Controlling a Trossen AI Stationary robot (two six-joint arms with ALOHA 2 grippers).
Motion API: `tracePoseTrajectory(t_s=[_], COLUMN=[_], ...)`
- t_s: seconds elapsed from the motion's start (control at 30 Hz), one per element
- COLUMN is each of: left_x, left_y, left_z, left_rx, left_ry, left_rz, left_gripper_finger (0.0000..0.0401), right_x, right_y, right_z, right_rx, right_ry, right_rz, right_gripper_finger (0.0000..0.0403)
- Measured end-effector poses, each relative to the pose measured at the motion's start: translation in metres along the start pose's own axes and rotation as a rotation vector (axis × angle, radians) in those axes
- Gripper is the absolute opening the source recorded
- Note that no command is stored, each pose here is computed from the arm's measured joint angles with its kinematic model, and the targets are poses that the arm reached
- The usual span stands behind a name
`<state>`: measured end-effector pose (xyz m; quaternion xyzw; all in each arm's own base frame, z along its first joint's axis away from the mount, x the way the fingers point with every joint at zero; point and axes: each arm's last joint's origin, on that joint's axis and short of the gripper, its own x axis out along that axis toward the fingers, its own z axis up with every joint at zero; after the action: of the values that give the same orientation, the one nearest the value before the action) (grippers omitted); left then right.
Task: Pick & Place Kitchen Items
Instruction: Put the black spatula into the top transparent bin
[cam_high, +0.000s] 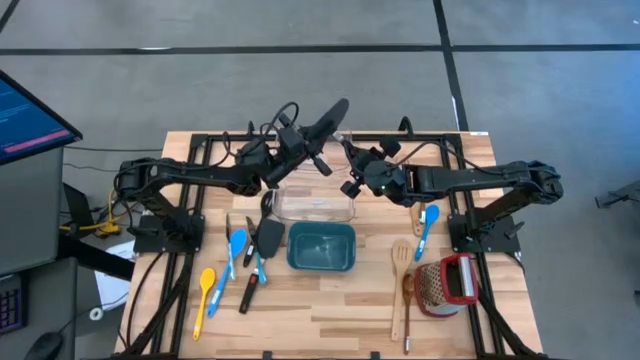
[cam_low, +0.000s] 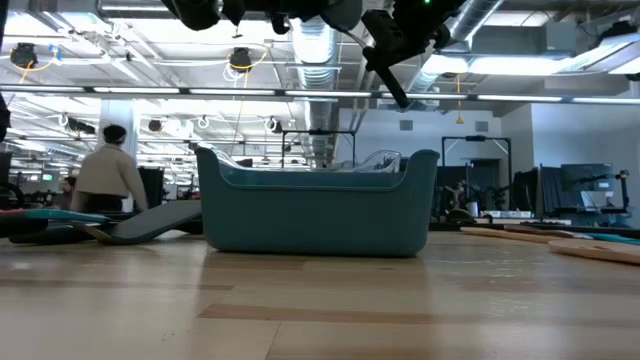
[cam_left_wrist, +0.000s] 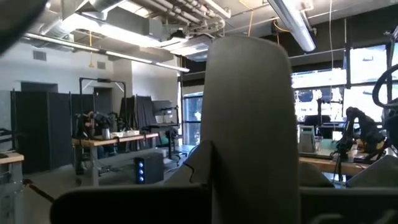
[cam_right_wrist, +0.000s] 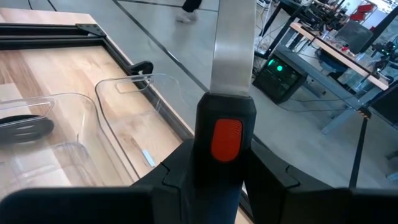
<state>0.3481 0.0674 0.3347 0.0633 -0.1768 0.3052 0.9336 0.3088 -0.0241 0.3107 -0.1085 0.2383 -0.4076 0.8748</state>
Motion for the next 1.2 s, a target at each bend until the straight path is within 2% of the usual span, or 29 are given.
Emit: tracePoseTrajectory(t_s=[0.27, 0.5, 0.6, 0.7, 0.87, 1.07, 1.2], left_x=[0.000, 0.003, 0.007, 0.010, 0.015, 0.011, 0.003], left_y=[0.000, 0.009, 0.020, 0.030, 0.050, 0.072, 0.082], left_z=[0.000, -0.003, -0.004, -0.006, -0.009, -0.026, -0.042], left_rx=[-0.001, -0.007, -0.041, -0.079, -0.175, -0.194, -0.264], left_ry=[0.001, 0.017, 0.019, 0.012, -0.004, 0.028, 0.049], left_rz=[0.003, 0.079, 0.138, 0.168, 0.246, 0.379, 0.439], left_gripper_finger=[0.0001, 0.0000, 0.0000, 0.0000, 0.0000, 0.0000, 0.0000], right_x=[-0.001, -0.006, -0.010, -0.015, -0.022, -0.027, -0.030], right_y=[0.000, 0.000, -0.005, -0.011, -0.020, -0.025, -0.027], right_z=[0.000, 0.003, 0.009, 0.014, 0.023, 0.020, 0.012], right_rx=[-0.002, -0.040, -0.075, -0.106, -0.138, -0.145, -0.204], right_ry=[-0.001, 0.015, 0.049, 0.085, 0.127, 0.188, 0.243], right_rz=[0.003, 0.016, 0.015, 0.011, -0.006, -0.024, -0.022], right_gripper_finger=[0.0110, 0.0278, 0.0324, 0.0350, 0.0357, 0.0328, 0.0309])
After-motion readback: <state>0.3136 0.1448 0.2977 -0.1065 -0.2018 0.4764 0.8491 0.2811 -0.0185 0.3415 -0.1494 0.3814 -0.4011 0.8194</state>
